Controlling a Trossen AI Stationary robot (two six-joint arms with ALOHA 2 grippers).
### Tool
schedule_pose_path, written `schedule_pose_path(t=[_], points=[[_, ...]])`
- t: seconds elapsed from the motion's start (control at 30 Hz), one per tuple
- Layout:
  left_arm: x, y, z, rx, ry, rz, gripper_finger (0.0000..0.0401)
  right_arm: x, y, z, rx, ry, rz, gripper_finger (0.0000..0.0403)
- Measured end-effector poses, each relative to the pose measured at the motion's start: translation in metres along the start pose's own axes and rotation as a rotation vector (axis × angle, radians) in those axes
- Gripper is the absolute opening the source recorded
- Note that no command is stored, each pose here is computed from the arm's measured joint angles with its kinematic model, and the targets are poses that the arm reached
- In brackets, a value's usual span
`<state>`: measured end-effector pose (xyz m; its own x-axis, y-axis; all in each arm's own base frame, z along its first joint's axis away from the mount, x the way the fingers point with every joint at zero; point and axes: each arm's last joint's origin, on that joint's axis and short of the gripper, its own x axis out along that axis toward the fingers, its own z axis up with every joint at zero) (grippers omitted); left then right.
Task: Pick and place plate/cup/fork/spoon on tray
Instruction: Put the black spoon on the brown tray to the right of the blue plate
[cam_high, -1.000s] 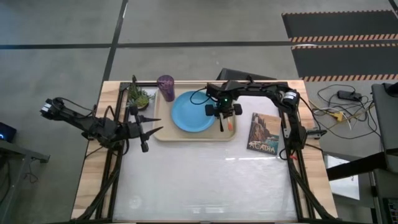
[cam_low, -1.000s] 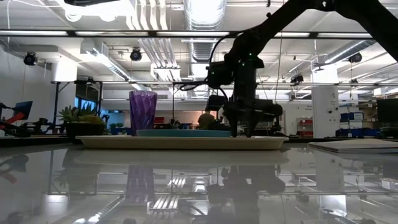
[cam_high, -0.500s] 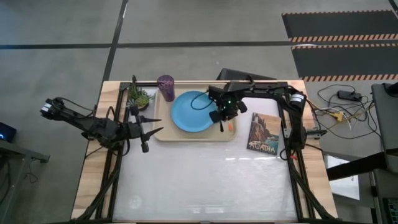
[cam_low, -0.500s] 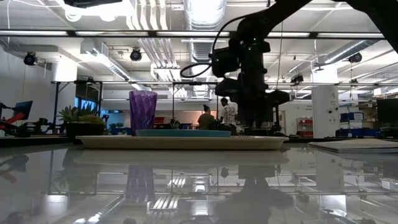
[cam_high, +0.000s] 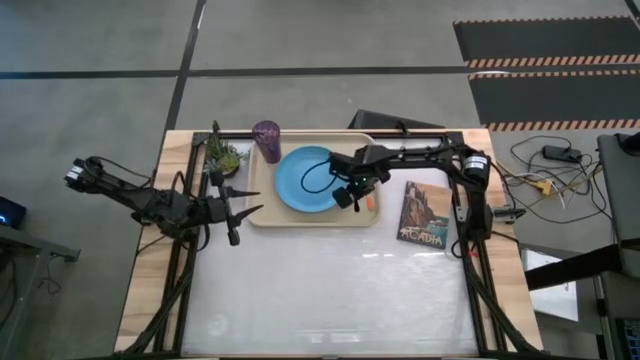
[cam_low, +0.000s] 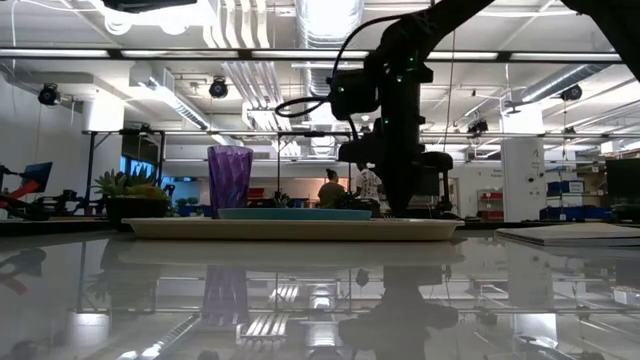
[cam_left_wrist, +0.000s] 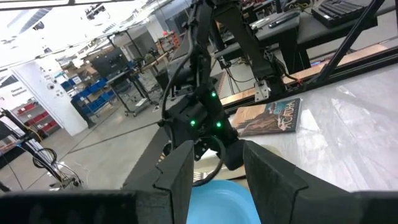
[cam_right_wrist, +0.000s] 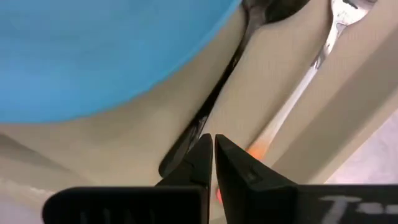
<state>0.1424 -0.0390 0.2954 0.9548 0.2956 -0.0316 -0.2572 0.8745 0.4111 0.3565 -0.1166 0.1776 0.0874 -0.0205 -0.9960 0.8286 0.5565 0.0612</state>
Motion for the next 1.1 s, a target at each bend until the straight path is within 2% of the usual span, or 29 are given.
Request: schedule_pose_path(t=[0.33, 0.5, 0.73, 1.1], points=[[0.001, -0.001, 0.000, 0.003, 0.006, -0.002, 0.0123, 0.007, 0.017, -0.020, -0.096, -0.039, -0.067, 0.0008], [0.001, -0.001, -0.001, 0.001, 0.006, -0.002, 0.0123, 0.015, 0.016, -0.034, -0.157, -0.030, -0.105, 0.0008], [0.001, -0.001, -0.001, -0.012, 0.006, -0.002, 0.0123, 0.015, 0.017, -0.049, -0.200, -0.177, -0.017, 0.0008], [0.001, -0.001, 0.000, -0.012, 0.005, -0.002, 0.0123, 0.033, 0.002, -0.063, -0.151, -0.232, 0.003, 0.0008]])
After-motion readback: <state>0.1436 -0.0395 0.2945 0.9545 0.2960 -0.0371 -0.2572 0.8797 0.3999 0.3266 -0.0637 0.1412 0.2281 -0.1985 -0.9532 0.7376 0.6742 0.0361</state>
